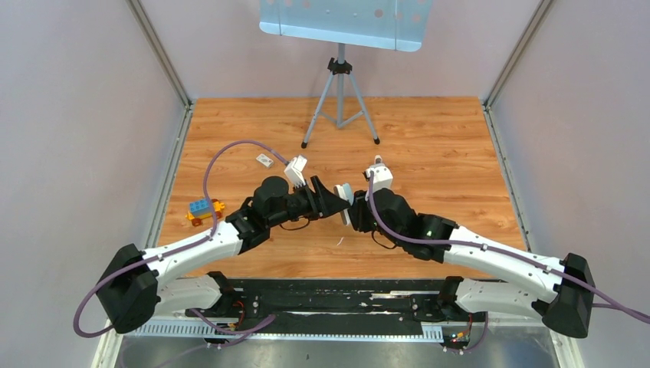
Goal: Load the staples into the stapler
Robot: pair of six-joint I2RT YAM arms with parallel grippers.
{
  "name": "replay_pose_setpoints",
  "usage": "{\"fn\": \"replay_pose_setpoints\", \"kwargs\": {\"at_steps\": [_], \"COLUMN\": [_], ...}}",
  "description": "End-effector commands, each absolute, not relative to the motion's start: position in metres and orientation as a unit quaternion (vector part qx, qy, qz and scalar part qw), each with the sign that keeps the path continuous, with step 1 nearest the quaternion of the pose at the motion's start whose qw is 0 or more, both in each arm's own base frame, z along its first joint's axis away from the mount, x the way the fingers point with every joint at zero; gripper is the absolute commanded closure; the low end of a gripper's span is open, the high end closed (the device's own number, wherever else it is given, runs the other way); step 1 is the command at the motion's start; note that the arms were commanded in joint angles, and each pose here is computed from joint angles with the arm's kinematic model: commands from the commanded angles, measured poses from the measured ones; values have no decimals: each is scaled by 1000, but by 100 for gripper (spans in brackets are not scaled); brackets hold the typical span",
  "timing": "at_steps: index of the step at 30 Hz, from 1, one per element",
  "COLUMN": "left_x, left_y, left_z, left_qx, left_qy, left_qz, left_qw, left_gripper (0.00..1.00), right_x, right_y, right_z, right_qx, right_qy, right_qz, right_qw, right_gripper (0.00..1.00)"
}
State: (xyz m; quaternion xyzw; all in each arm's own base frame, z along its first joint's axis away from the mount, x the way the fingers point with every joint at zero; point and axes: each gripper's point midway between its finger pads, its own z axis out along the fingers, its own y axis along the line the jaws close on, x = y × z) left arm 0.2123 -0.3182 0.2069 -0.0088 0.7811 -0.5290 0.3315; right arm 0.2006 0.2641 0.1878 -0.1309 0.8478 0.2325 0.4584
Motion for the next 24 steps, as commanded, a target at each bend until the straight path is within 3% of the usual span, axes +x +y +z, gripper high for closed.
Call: {"fn": "replay_pose_setpoints", "kwargs": {"at_steps": [1, 4, 9, 14, 20, 24], "left_x": [215, 216, 215, 213, 209, 203], "left_y": [-322, -324, -325, -326, -317, -308], "left_z": [205, 209, 216, 217, 218, 224], "left_qx": [-19, -22, -23, -2, 27, 63], "left_qy": [772, 763, 747, 739, 735, 725], "left_qz": [-545, -558, -579, -588, -582, -574], "left_qw": [326, 326, 326, 329, 347, 375], "left_gripper": [43, 49, 75, 100, 100, 100], "right_x": [202, 200, 198, 196, 186, 173], "right_y": [268, 269, 272, 274, 263, 259], "right_z": [202, 202, 198, 186, 205, 216], "right_qx": [-119, -121, -137, -186, -228, -252], "right_qy": [829, 826, 823, 819, 788, 765], "right_qz": [254, 262, 267, 254, 289, 349], "right_qw": [483, 484, 482, 480, 493, 479], "right_gripper": [76, 76, 73, 55, 31, 29]}}
